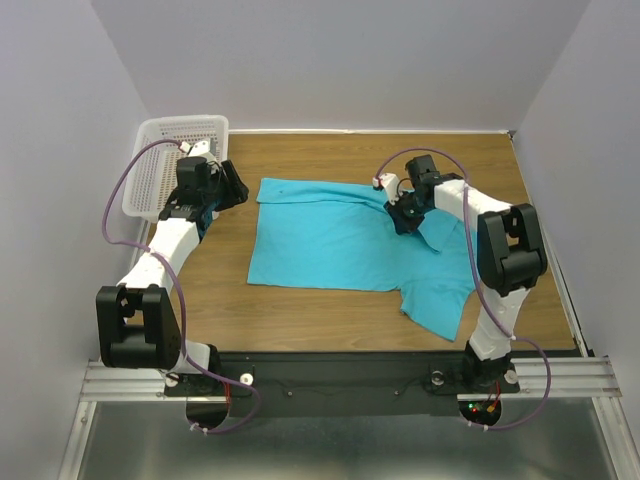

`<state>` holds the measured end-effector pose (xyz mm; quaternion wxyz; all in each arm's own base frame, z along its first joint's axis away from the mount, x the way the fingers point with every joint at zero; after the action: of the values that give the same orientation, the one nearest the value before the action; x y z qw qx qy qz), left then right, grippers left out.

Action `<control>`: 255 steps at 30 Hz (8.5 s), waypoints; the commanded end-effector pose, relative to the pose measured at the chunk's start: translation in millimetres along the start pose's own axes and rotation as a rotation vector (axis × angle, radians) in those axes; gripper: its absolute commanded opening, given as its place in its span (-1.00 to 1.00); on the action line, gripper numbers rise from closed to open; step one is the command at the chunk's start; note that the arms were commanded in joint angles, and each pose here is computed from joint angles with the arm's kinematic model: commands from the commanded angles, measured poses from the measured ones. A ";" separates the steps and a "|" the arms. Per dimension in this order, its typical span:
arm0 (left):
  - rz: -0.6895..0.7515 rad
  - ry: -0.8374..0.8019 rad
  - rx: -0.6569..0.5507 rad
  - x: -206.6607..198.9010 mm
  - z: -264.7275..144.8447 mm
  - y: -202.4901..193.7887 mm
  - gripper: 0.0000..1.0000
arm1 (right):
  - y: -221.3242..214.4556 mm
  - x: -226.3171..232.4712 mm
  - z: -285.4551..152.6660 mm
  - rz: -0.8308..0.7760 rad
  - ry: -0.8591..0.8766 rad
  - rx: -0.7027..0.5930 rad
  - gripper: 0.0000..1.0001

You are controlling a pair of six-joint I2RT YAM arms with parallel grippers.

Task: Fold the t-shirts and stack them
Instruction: Fold the tshirt

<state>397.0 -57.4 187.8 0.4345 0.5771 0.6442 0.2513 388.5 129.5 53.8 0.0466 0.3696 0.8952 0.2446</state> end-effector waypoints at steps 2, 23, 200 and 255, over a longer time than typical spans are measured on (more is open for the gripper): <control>0.010 -0.030 -0.079 -6.8 -10.8 21.9 0.31 | 31.5 5.6 -23.6 -0.015 -0.006 -0.100 -0.68; 0.010 -0.041 -0.068 -7.9 -8.0 21.9 0.31 | 29.6 30.6 -34.9 0.000 0.112 -0.095 -0.66; -0.002 -0.120 0.272 -22.9 154.9 -62.5 0.28 | -58.1 -195.3 -85.4 0.994 -0.239 -0.423 -0.18; 0.001 -0.039 0.328 -1.9 163.0 -74.5 0.28 | -76.9 -211.1 -100.9 1.056 -0.275 -0.446 -0.99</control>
<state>497.8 -117.2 56.4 0.3788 0.6418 0.6548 0.1255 449.3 -84.3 50.7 0.0607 0.7900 0.5045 0.3431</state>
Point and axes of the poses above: each gripper's point midway between its finger pads, its own z axis out along the fingers, its own x axis along the line the jaws close on, y = z × x, the point moved 2 cm from there along -z, back along the fingers, and after that the axes turned 7 degrees about z, right-handed, at the moved point
